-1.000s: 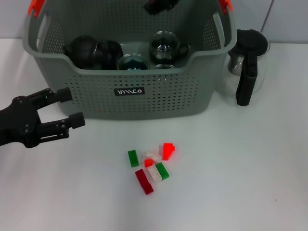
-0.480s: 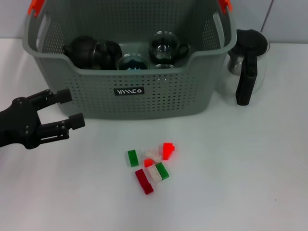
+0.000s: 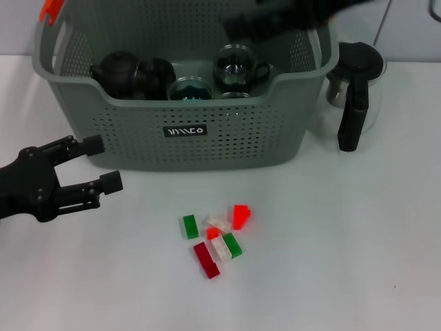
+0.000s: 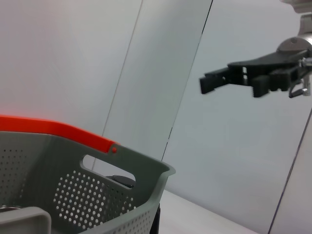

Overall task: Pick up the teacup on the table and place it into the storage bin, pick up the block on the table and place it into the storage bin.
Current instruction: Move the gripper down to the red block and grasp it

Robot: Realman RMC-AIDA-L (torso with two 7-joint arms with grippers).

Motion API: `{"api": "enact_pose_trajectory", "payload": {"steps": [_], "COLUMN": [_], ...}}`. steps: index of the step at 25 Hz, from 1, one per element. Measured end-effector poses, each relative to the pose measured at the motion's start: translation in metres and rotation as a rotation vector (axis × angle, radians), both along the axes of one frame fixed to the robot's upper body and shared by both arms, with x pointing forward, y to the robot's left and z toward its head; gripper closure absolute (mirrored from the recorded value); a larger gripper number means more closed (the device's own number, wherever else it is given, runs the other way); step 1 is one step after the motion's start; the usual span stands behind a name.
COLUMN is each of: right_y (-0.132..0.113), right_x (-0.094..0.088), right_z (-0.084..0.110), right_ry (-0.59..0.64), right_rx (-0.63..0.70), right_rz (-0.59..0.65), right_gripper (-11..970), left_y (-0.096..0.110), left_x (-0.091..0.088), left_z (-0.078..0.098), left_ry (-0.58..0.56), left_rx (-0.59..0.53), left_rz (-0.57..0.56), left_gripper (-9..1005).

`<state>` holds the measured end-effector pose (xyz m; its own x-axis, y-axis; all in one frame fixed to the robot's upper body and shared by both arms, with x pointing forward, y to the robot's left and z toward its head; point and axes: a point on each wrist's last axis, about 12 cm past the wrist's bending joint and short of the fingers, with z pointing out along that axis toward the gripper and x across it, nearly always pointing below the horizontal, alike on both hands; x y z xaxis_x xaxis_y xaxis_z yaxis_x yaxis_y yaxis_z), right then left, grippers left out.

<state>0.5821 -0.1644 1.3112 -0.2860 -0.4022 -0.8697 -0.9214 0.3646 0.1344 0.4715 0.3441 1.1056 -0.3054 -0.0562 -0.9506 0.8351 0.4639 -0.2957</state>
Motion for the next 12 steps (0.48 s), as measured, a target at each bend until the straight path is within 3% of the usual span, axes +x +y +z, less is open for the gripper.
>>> {"api": "enact_pose_trajectory", "payload": {"steps": [6,12], "right_y": [-0.018,-0.017], "right_x": [-0.006,-0.007], "right_z": [-0.012,-0.038], "right_ry": [0.033,0.107], "right_rx": [-0.019,-0.213], "right_rz": [0.006,0.002], "right_gripper": [91,101], "left_y": [-0.003,-0.007], "left_x": [-0.003,-0.004], "left_z": [-0.003,-0.006], "left_ry": [0.000,-0.014], "left_rx": [-0.007,-0.008], "left_rz": [-0.001,-0.010], "left_gripper": [117,119]}}
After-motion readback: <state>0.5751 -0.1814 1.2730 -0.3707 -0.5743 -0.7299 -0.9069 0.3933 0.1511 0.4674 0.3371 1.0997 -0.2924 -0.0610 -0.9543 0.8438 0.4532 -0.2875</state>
